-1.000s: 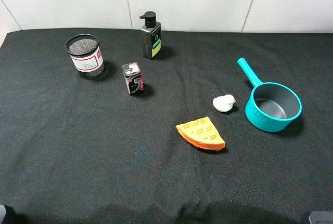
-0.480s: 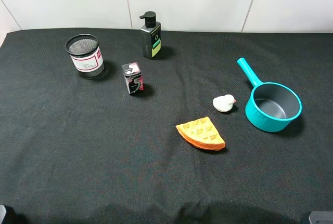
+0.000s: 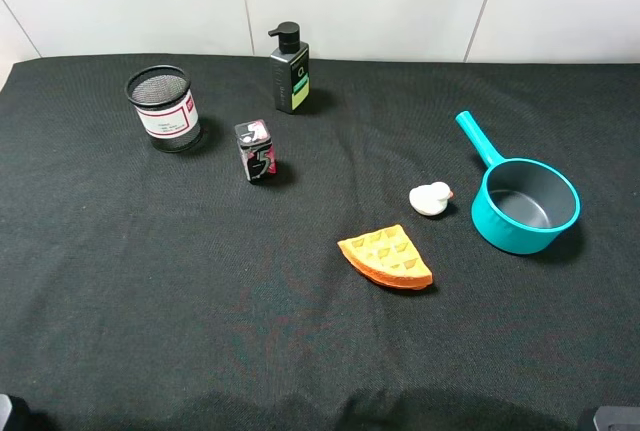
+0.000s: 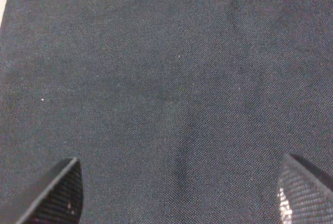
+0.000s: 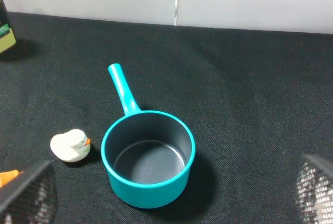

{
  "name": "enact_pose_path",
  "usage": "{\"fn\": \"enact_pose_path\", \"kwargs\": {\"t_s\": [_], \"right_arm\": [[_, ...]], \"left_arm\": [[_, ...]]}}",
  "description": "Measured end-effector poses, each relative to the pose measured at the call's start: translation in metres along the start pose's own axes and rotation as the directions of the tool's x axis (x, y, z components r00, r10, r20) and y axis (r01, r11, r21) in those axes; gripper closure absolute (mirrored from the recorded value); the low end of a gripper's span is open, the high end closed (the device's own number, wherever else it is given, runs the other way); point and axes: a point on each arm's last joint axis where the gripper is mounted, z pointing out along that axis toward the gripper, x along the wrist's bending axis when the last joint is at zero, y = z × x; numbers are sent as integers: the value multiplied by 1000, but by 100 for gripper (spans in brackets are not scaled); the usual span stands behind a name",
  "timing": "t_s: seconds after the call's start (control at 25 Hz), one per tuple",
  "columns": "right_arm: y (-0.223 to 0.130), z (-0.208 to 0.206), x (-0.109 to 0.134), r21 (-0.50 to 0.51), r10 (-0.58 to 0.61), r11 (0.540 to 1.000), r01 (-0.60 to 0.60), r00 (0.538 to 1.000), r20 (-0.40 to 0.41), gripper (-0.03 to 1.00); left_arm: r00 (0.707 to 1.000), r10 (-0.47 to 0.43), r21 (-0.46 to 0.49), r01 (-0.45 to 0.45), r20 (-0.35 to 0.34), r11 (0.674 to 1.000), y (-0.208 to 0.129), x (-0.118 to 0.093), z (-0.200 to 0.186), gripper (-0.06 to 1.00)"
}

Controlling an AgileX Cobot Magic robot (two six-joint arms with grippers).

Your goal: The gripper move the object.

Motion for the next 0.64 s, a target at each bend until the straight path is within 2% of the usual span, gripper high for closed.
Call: {"fn": "enact_pose_path", "kwargs": {"t_s": [0.64], "right_arm": [[0,0,0,0,0,1000,0,1000,0,27]], "left_arm": [[1000,0,0,0,-1,1000,0,0,0,15]]}}
